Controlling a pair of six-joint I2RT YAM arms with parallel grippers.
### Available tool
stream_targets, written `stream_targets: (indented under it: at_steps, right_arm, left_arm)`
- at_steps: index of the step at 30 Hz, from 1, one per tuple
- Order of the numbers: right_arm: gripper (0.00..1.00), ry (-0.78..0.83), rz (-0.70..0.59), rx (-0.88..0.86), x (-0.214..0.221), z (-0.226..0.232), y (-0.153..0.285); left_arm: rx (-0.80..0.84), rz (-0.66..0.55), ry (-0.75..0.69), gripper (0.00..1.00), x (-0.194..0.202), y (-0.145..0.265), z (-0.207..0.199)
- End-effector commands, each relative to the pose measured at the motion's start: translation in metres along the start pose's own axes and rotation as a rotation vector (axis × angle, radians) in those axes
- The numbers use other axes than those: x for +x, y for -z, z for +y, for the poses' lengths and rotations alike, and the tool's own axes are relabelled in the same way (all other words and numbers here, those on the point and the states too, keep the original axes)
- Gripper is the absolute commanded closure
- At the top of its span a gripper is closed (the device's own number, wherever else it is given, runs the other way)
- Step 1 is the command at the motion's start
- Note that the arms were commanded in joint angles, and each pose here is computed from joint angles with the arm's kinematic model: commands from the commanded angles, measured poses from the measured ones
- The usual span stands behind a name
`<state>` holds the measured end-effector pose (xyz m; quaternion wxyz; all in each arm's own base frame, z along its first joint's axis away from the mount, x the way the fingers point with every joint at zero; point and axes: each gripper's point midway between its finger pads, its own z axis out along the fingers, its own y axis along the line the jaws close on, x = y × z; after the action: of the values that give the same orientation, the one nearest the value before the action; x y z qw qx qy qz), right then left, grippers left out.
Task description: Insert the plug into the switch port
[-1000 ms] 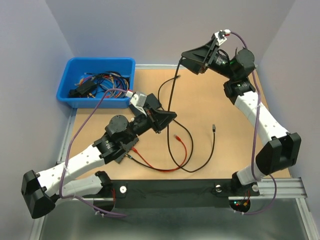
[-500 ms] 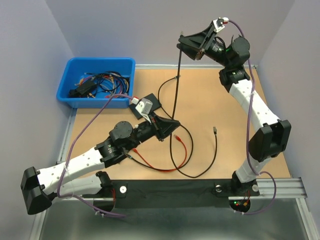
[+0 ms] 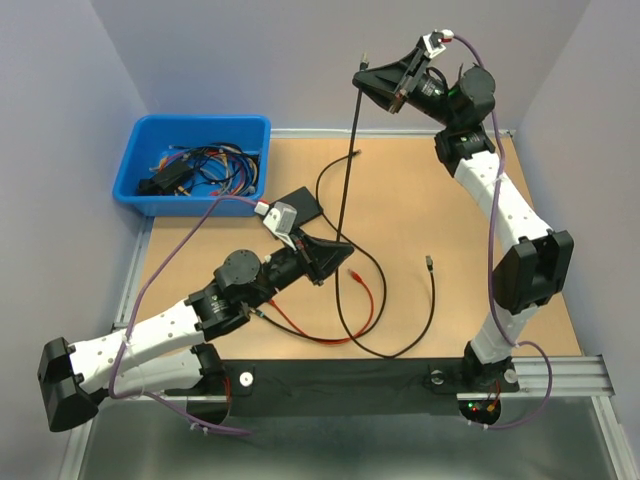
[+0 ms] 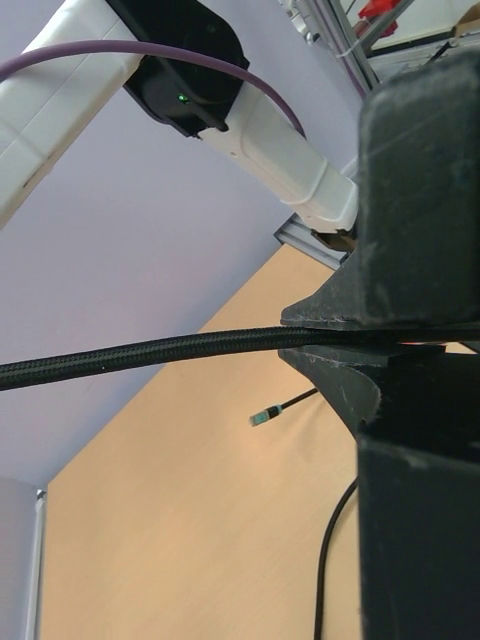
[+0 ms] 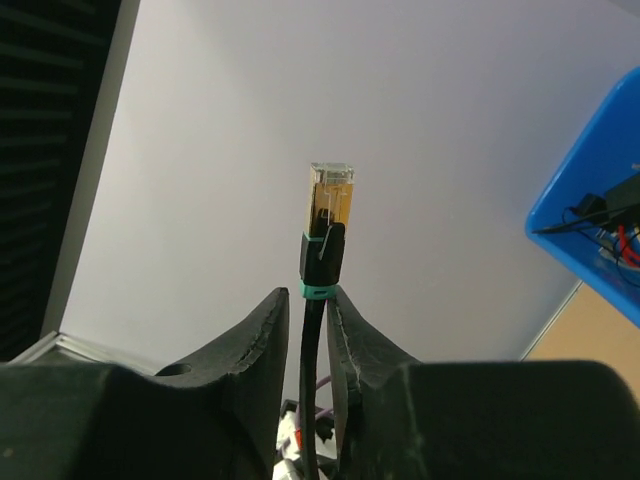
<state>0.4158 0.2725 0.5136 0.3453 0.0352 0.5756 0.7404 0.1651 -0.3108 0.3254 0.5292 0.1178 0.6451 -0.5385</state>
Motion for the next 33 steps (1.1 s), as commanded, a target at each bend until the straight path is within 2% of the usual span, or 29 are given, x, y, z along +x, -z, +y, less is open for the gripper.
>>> stream_targets:
  at_steps: [1, 8, 12, 13, 18, 21, 27, 30, 33]
  right_arm:
    - [0.75, 0.076, -0.051, -0.08, -0.013, 0.036, 0.003]
    - [0.76, 0.074, -0.062, -0.064, -0.014, 0.028, 0.005]
    - [0.66, 0.077, -0.064, -0.073, -0.018, 0.03, 0.002]
    - [0.61, 0.073, -0.065, -0.07, -0.02, 0.027, 0.001]
    - [0.6, 0.077, -0.074, -0.077, -0.028, 0.029, 0.0]
    - [0.66, 0.076, -0.091, -0.076, -0.034, 0.029, 0.001]
    - [0.69, 0.077, -0.109, -0.07, -0.04, 0.027, 0.004]
    - [0.79, 0.087, -0.124, -0.069, -0.044, 0.028, 0.006]
    - [0.99, 0.103, -0.112, -0.07, -0.042, 0.028, 0.006]
  left_arm:
    - [0.026, -0.01, 0.014, 1.0, 0.001, 0.004, -0.007]
    - [0.024, 0.0, 0.021, 1.0, 0.005, 0.005, -0.005]
    - [0.024, 0.003, 0.027, 1.0, 0.008, 0.007, -0.004]
    - [0.022, 0.0, 0.029, 1.0, 0.008, 0.008, -0.004]
    - [0.01, -0.017, 0.039, 1.0, 0.005, 0.011, -0.002]
    - [0.007, -0.023, 0.041, 1.0, 0.003, 0.011, -0.001]
    - [0.009, -0.026, 0.052, 1.0, 0.002, 0.011, -0.003]
    - [0.011, -0.039, 0.059, 1.0, -0.001, 0.013, -0.004]
    - [0.01, -0.048, 0.065, 1.0, -0.002, 0.015, -0.002]
